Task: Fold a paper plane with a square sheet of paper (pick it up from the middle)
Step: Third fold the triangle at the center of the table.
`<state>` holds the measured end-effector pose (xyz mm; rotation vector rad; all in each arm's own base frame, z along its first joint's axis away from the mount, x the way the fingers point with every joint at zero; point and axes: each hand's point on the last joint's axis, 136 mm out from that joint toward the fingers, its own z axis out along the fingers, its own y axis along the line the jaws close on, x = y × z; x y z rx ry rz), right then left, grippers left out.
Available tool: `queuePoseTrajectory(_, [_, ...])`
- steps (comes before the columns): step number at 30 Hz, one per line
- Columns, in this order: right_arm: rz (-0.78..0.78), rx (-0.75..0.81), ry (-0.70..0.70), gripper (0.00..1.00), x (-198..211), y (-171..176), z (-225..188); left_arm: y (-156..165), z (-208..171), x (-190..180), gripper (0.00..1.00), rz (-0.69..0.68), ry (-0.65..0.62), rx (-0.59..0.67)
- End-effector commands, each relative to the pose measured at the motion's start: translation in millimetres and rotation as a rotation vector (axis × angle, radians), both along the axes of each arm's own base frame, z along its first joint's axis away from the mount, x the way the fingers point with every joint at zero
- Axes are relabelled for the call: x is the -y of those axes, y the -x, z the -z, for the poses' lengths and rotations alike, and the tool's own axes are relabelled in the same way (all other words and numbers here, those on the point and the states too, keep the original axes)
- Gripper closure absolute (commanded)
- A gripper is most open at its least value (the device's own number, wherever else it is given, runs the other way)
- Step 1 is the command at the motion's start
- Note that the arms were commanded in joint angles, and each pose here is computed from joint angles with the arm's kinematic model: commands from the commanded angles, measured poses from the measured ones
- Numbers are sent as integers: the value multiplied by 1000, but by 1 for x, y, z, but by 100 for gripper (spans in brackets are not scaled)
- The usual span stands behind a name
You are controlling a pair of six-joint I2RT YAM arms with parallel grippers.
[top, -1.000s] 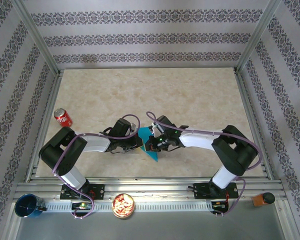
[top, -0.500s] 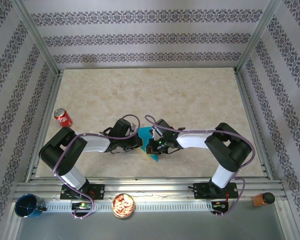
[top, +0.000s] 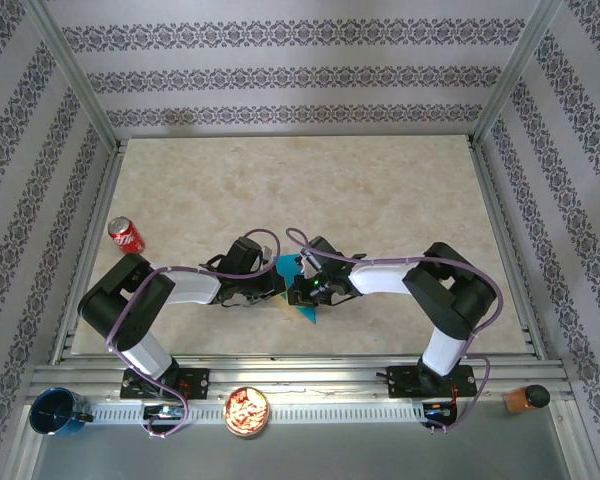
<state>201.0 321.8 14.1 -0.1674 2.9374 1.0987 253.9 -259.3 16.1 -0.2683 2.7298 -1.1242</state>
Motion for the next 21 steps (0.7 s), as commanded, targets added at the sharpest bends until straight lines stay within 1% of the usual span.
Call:
queuePoseTrajectory(1, [3, -17, 40, 90, 10, 11, 12, 19, 34, -19, 100, -6, -113, -82])
queuePoseTrajectory(9, [-3, 6, 14, 85, 27, 24, -2, 21, 42, -23, 100, -9, -135, -100])
queuePoseTrajectory(15, [-4, -5, 27, 84, 51, 42, 2, 21, 43, -23, 100, -5, -142, -108])
queuePoseTrajectory(21, [8, -41, 90, 85, 79, 60, 17, 21, 42, -23, 100, -13, -137, -109])
